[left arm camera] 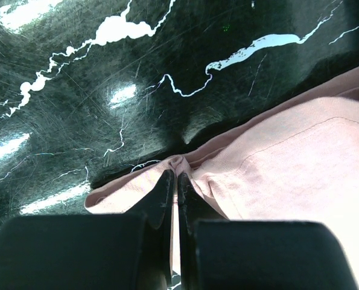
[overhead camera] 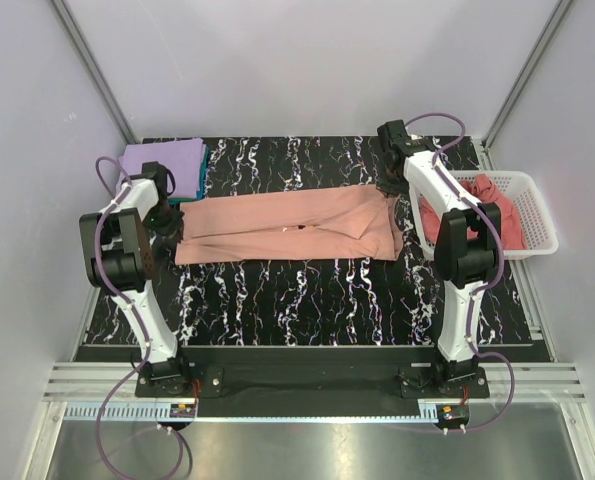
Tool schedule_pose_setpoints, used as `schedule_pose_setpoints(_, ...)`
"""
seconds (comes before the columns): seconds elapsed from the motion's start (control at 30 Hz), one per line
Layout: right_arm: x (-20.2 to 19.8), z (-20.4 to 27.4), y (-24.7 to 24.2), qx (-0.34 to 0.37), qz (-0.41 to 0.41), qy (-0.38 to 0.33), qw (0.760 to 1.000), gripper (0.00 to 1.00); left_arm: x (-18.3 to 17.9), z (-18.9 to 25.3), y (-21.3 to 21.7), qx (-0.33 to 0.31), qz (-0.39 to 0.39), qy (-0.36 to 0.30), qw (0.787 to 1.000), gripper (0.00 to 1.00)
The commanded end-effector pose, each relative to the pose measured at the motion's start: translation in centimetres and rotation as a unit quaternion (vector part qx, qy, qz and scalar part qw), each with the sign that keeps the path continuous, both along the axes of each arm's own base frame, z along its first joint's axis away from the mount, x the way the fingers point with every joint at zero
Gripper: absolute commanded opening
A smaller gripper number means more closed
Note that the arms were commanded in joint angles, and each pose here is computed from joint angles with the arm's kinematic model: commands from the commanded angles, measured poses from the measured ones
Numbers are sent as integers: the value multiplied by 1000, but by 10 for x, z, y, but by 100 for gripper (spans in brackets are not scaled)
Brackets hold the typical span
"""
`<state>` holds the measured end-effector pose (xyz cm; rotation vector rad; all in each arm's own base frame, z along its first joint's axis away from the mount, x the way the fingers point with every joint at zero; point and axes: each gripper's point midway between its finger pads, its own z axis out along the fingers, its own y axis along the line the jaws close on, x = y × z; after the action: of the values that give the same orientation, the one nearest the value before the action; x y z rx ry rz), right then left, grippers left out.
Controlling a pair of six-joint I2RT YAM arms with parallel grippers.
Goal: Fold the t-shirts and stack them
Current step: Fold the tshirt
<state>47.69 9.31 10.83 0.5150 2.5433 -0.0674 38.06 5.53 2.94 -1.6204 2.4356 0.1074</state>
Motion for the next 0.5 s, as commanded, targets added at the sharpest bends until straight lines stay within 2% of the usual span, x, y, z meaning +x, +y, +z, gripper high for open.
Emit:
schedule_pose_setpoints(0.0,13,18,-5,-2,-7,-28,1000,0,14,11,9,17,1,-24,1000,0)
schedule_pose_setpoints(0.23,19,24,-7,-8,-3,-34,999,0,16,10,6,8,7,-24,1000,0)
schedule_pose_setpoints(0.27,20,24,-6,-7,0,-35,999,0,16,9,7,9,8,-18,1000,3)
schedule_pose_setpoints(0.3,22,21,-5,-6,2,-34,999,0,13,9,8,11,10,-10,1000,17)
schedule_pose_setpoints(0.4,28,19,4,12,19,-35,999,0,15,18,10,18,11,-12,1000,39)
schedule_pose_setpoints(0.47,30,13,10,22,27,-29,999,0,16,30,15,32,11,-19,999,43)
